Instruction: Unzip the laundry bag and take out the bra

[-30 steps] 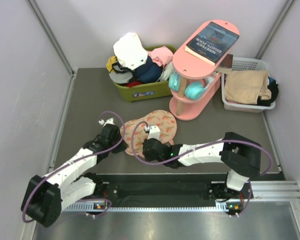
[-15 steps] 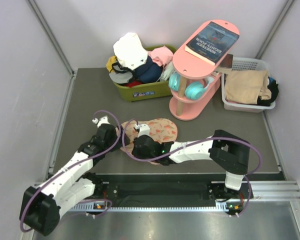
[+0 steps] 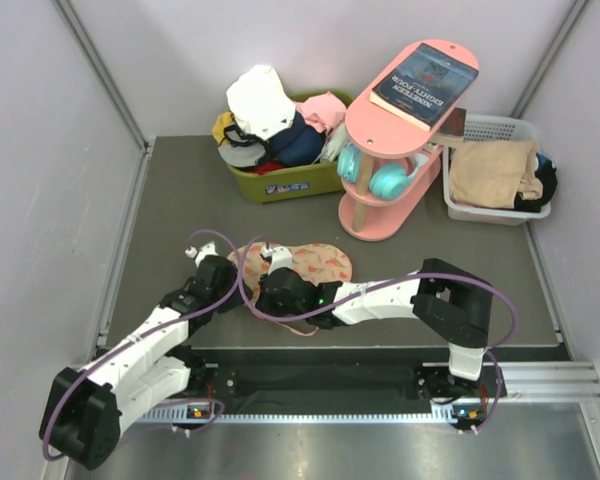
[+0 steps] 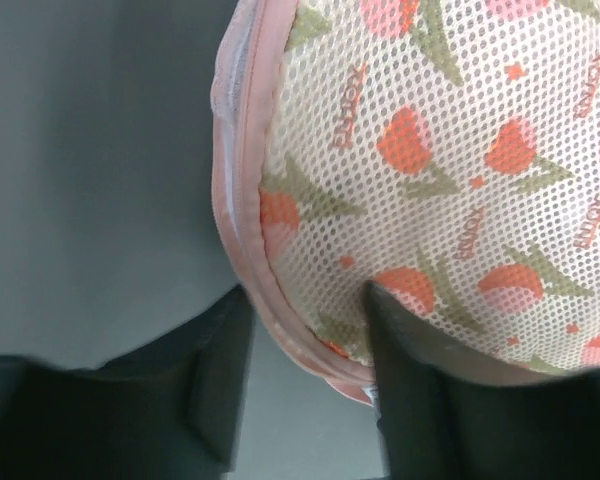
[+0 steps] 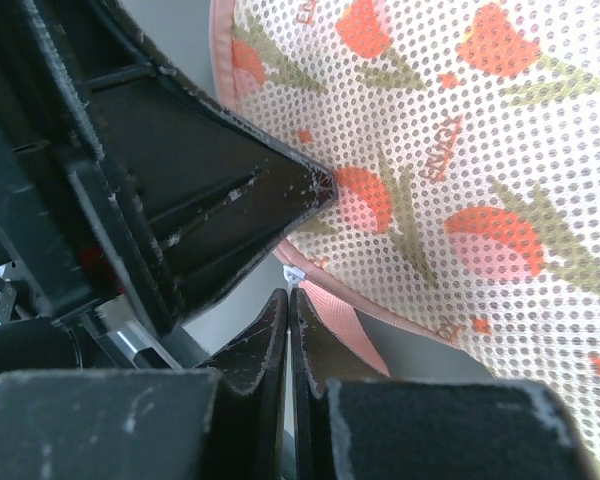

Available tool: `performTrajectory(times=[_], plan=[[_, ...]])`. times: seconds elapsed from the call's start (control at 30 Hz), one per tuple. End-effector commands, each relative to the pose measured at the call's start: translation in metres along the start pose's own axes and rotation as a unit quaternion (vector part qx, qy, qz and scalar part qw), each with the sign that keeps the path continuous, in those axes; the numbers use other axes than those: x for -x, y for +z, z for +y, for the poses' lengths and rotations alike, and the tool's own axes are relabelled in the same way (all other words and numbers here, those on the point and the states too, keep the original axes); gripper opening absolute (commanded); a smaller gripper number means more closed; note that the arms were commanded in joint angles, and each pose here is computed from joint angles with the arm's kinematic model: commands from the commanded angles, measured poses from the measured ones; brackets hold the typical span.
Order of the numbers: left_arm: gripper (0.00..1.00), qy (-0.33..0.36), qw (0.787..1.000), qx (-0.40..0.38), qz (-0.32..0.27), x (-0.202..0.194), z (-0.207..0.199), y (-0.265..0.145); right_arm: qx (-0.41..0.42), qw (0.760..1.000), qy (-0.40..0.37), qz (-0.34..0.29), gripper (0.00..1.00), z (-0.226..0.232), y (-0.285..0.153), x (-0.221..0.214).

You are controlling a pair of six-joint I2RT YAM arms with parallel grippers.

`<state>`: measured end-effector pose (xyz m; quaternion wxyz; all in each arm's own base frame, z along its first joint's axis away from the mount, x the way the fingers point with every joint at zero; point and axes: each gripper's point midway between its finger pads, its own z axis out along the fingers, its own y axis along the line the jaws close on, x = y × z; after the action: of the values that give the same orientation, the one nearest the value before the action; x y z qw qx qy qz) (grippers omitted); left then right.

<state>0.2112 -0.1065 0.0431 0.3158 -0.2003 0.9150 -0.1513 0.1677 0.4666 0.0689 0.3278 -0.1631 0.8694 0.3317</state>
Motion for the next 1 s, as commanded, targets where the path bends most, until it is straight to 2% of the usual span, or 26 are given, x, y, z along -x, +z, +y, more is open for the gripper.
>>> performTrajectory(times=[0.0,0.03,0.17,0.27,0.67,0.97], plan=[[0.45,-0.001,0.999,-0.022,-0.037,0.024,-0.018,0.003,0.032,0.999,0.008,-0.027,0.0,0.02,-0.004,0.018],[0.34,0.0,0.999,-0.021,-0.038,0.025,-0.019,0.003,0.031,0.999,0.008,-0.027,0.0,0.02,-0.005,0.018],[0.1,0.003,0.999,-0.02,-0.042,0.028,-0.02,0.004,0.026,0.999,0.008,-0.024,0.0,0.015,-0.005,0.013],[0.01,0.007,0.999,-0.019,-0.044,0.03,-0.021,0.004,0.023,1.0,0.008,-0.019,0.0,0.011,-0.005,0.009],[0.0,0.019,0.999,-0.012,-0.047,0.038,-0.02,0.003,-0.024,1.0,0.004,-0.014,0.0,-0.02,-0.017,-0.004],[0.0,0.024,0.998,-0.007,-0.055,0.049,-0.016,0.001,-0.081,0.996,-0.001,-0.035,0.0,-0.057,-0.036,0.006]])
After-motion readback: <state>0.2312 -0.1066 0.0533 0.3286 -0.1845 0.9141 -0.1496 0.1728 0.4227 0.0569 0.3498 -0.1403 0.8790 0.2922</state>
